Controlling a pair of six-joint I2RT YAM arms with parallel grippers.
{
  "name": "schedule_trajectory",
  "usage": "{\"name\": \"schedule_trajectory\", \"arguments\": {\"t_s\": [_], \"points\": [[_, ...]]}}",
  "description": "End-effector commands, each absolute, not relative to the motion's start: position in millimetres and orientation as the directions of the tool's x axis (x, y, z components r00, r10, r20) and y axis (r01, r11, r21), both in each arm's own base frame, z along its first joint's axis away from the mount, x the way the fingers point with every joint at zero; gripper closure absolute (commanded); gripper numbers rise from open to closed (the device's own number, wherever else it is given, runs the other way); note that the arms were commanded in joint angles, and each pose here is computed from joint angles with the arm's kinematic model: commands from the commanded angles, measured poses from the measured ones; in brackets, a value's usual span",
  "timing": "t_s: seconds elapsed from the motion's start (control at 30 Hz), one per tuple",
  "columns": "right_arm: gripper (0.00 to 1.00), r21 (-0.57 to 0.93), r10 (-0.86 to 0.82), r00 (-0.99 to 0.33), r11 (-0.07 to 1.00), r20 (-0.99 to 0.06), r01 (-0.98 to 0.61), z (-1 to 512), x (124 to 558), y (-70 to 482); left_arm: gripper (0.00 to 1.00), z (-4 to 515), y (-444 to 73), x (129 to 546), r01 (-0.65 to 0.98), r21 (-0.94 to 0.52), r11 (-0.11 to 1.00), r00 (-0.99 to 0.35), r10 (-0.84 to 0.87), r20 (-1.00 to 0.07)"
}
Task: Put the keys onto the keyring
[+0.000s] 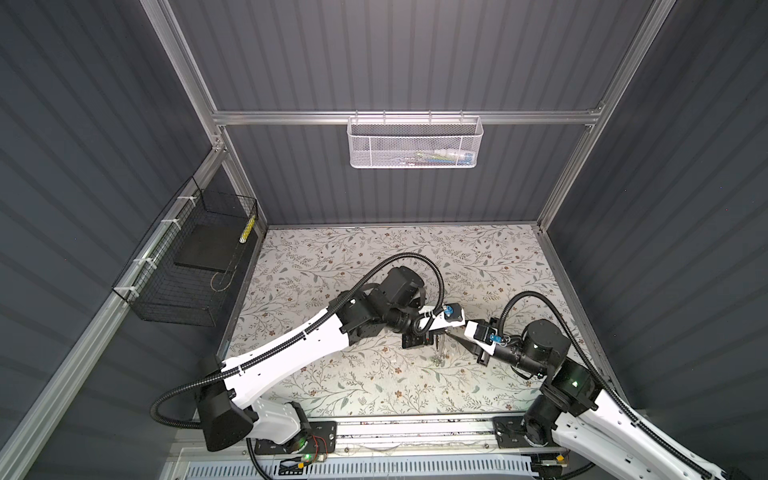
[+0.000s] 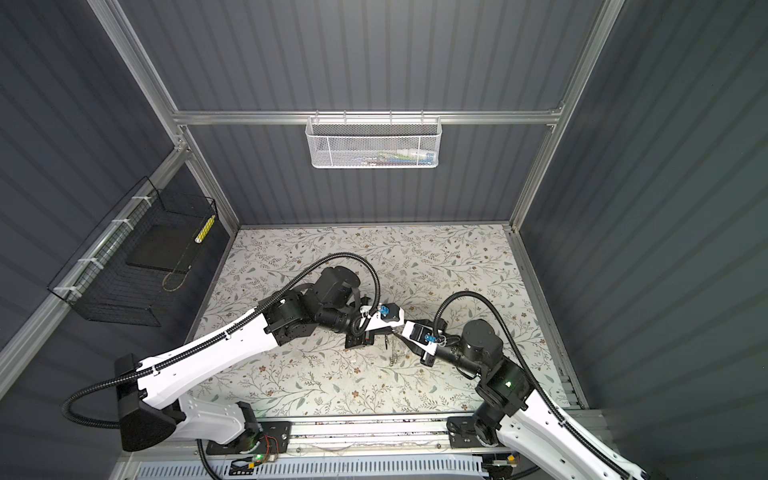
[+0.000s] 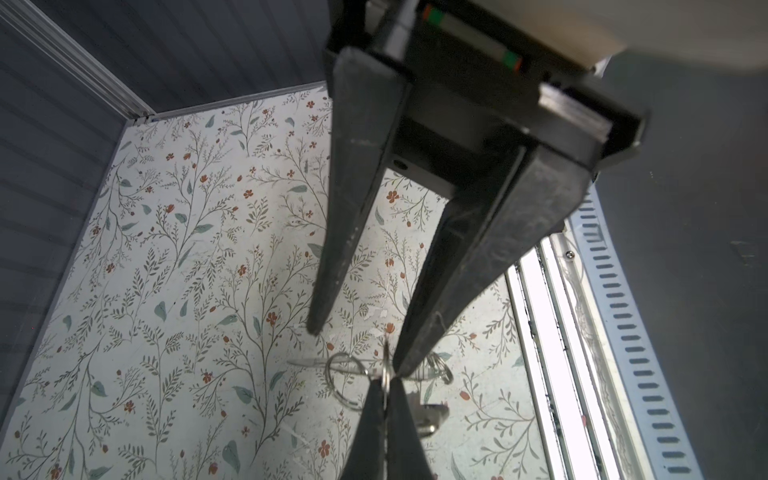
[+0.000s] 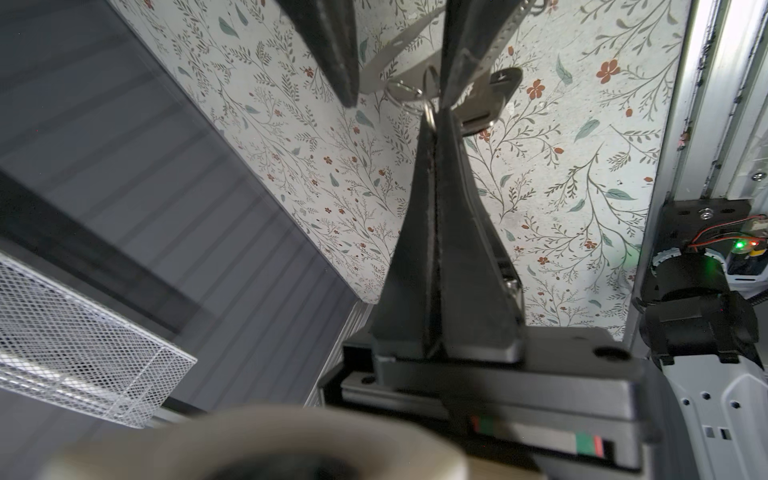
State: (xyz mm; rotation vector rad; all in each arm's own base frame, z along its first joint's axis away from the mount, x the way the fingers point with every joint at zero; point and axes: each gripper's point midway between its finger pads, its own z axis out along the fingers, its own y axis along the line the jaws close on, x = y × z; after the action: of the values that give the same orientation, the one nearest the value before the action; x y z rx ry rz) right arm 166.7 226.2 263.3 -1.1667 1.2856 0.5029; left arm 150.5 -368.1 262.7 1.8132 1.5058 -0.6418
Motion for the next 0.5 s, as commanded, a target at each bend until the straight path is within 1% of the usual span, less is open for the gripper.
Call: {"name": "schedule_trajectory", "arguments": {"t_s": [0.0, 0.1, 0.2, 0.3, 0.43, 0.47], "points": [[0.72, -0.376, -0.246, 0.301, 0.364, -0.921, -0.852, 273.4, 158.6, 229.7, 1.00, 272.6, -365.3, 149.8, 0.971, 0.221, -0.095, 0.229, 0.650, -0.725], [0.79, -0.361, -0.248, 0.285, 0.361, -0.926, -0.860, 267.8, 157.9, 229.7, 1.00, 277.2, -366.2, 147.2, 0.969, 0.226, -0.103, 0.239, 0.634, -0.735], [0.81, -0.353, -0.242, 0.280, 0.357, -0.929, -0.865, 265.7, 156.4, 230.0, 1.00, 281.4, -366.7, 141.6, 0.967, 0.223, -0.122, 0.251, 0.613, -0.749], [0.82, -0.346, -0.246, 0.270, 0.357, -0.931, -0.868, 262.5, 157.1, 230.4, 1.00, 284.7, -367.4, 138.0, 0.962, 0.237, -0.134, 0.270, 0.593, -0.759], [0.79, -0.340, -0.256, 0.259, 0.361, -0.931, -0.868, 256.9, 158.7, 230.3, 1.00, 286.3, -365.6, 136.9, 0.959, 0.247, -0.138, 0.280, 0.588, -0.759], [0.79, -0.341, -0.259, 0.258, 0.365, -0.931, -0.866, 255.7, 159.5, 229.9, 1.00, 288.0, -366.5, 131.5, 0.959, 0.233, -0.160, 0.282, 0.572, -0.770]]}}
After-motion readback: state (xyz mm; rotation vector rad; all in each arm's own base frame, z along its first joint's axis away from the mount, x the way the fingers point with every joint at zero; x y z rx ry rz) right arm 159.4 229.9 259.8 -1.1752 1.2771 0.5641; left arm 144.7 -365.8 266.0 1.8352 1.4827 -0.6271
